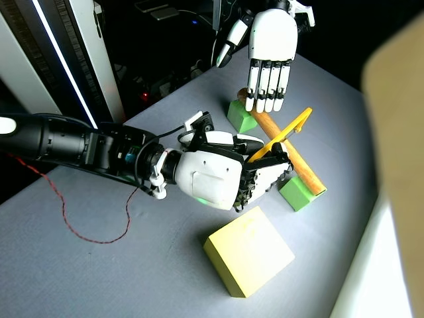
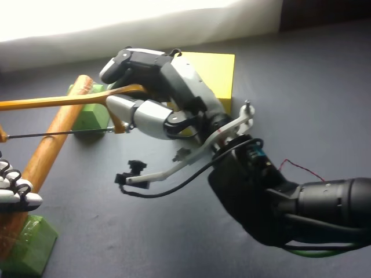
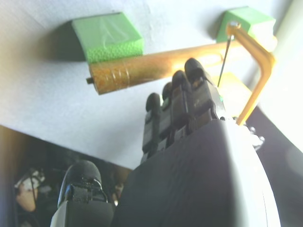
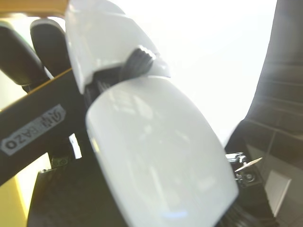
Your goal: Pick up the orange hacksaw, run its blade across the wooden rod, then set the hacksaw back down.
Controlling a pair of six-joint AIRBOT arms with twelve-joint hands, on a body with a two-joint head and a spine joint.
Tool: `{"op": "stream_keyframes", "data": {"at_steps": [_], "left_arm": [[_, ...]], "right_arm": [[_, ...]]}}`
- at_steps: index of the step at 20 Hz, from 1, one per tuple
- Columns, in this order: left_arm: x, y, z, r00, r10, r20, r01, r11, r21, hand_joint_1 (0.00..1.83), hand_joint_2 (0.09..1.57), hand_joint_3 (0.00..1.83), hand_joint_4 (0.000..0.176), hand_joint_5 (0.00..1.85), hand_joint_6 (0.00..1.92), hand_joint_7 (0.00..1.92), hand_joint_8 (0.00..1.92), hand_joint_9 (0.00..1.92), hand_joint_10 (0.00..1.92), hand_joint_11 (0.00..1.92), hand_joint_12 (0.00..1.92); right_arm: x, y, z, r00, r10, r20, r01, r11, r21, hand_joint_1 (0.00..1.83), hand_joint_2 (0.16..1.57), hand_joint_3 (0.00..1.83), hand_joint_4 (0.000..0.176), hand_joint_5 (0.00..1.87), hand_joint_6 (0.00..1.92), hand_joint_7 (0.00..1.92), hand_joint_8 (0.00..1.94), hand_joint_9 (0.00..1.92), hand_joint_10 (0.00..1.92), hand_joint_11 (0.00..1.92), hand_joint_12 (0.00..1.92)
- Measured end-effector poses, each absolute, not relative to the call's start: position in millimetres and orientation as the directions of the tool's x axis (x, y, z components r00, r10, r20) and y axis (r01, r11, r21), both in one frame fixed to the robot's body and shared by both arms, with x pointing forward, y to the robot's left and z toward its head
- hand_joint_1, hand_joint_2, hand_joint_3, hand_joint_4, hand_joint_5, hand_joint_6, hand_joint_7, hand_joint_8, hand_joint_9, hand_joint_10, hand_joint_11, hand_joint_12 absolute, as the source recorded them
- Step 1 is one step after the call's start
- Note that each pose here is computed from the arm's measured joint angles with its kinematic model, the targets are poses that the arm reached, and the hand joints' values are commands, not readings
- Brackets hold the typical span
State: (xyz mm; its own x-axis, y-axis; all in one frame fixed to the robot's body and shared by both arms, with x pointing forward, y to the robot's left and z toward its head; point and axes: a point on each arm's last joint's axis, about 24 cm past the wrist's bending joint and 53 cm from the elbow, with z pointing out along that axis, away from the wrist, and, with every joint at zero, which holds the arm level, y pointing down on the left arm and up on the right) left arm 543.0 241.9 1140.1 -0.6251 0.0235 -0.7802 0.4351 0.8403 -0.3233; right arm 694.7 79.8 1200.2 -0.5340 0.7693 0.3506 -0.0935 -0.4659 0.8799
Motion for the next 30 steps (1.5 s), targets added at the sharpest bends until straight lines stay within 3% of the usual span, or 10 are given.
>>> {"op": "stream_keyframes", "data": {"at_steps": [6,10,17,23,30], "left_arm": [[544,241,1140,-0.624,0.023,-0.781,0.437,0.839,-0.325,0.0,1.14,0.0,0.0,0.12,0.0,0.11,0.0,0.11,0.0,0.0,0.28],[548,247,1141,-0.619,0.022,-0.785,0.431,0.845,-0.316,0.0,1.15,0.0,0.0,0.08,0.0,0.07,0.0,0.06,0.0,0.0,0.2],[542,243,1138,-0.618,0.062,-0.784,0.466,0.832,-0.301,0.0,1.15,0.0,0.0,0.12,0.01,0.1,0.0,0.1,0.01,0.0,0.29],[540,243,1137,-0.623,0.068,-0.78,0.469,0.83,-0.302,0.0,1.15,0.0,0.0,0.11,0.01,0.08,0.0,0.07,0.0,0.0,0.24],[539,242,1137,-0.624,0.068,-0.779,0.47,0.829,-0.304,0.0,1.14,0.0,0.0,0.1,0.0,0.08,0.0,0.09,0.0,0.0,0.23]], "right_arm": [[694,105,1203,-0.552,0.756,0.352,-0.09,-0.473,0.876,1.37,1.14,0.0,0.0,0.78,1.08,0.92,1.04,0.96,1.25,0.92,1.21],[695,117,1205,-0.554,0.751,0.36,-0.089,-0.483,0.871,1.37,1.15,0.0,0.0,0.75,1.11,0.91,1.06,0.95,1.27,0.91,1.21],[693,127,1211,-0.558,0.741,0.373,-0.083,-0.497,0.864,1.37,1.15,0.0,0.0,0.74,1.13,0.92,1.05,0.95,1.28,0.91,1.25],[692,98,1200,-0.534,0.763,0.364,-0.091,-0.48,0.873,1.37,1.13,0.0,0.0,0.82,1.05,0.93,1.02,0.98,1.23,0.92,1.22],[685,45,1191,-0.502,0.806,0.314,-0.1,-0.415,0.904,1.37,1.14,0.0,0.0,0.77,1.1,0.94,1.01,0.95,1.27,0.88,1.26]]}}
